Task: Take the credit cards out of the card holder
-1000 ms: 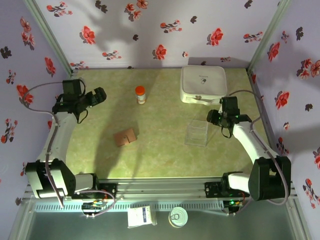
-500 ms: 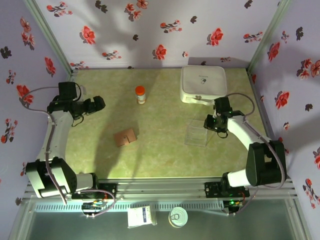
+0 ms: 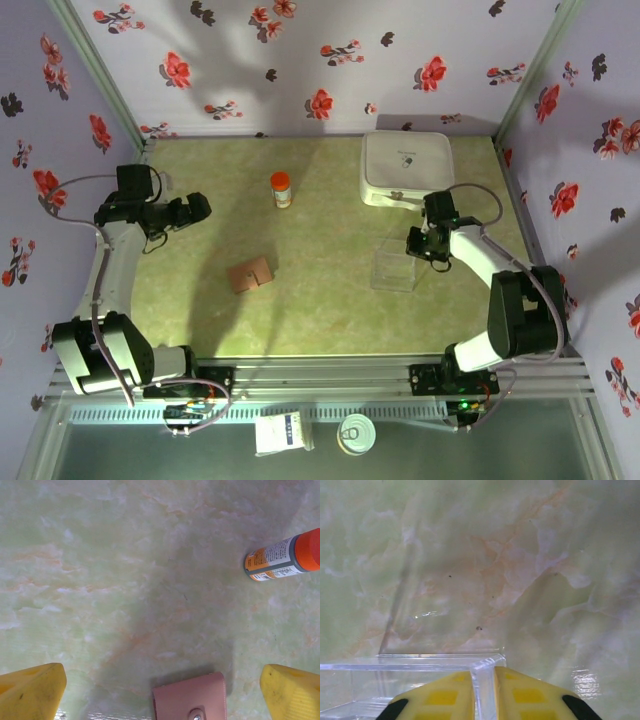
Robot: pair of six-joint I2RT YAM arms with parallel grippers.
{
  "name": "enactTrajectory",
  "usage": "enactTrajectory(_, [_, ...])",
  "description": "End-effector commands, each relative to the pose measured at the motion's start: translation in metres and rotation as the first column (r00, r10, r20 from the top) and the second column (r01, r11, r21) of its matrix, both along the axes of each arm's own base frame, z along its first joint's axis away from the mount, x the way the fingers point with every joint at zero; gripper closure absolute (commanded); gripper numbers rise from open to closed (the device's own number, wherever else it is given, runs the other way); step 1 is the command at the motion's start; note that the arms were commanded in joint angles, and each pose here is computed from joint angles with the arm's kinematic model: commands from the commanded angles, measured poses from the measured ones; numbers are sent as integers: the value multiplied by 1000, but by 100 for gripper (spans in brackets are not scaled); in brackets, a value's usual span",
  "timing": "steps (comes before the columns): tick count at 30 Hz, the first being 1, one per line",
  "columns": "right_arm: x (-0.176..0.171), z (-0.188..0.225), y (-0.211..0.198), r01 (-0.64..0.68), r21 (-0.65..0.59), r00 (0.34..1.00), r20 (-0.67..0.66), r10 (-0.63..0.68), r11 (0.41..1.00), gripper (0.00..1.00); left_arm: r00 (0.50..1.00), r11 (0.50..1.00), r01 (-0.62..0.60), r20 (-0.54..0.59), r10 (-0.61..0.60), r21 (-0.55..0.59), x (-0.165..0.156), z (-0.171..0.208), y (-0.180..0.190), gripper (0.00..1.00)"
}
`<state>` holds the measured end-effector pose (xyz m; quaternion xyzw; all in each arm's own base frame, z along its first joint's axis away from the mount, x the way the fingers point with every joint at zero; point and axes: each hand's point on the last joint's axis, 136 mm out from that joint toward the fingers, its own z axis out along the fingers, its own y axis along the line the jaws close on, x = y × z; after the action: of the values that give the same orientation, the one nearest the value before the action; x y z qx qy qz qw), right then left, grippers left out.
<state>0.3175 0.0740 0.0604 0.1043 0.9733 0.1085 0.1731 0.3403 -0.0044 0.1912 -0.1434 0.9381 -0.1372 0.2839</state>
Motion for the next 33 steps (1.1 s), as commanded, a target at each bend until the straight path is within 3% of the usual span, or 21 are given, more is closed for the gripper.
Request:
enactTrajectory(1, [7, 7, 4, -11, -7, 1000, 19, 11, 1000, 84, 1000, 1000, 20, 3, -20, -2, -1, -2, 0, 0])
enactTrajectory(13, [22, 37, 41, -73, -58, 995, 60, 76, 996, 92, 999, 999, 40, 22, -39, -27, -1, 1, -6, 0])
enactTrajectory(24, [87, 56, 150, -202, -84, 973, 93, 209, 976, 93, 999, 999, 46, 20, -45, -29, -6, -1, -7, 0])
enactTrajectory(33, [131, 37, 180, -209, -152, 975, 38, 217, 966, 93, 999, 999, 42, 4, -42, -34, -9, -6, -7, 0])
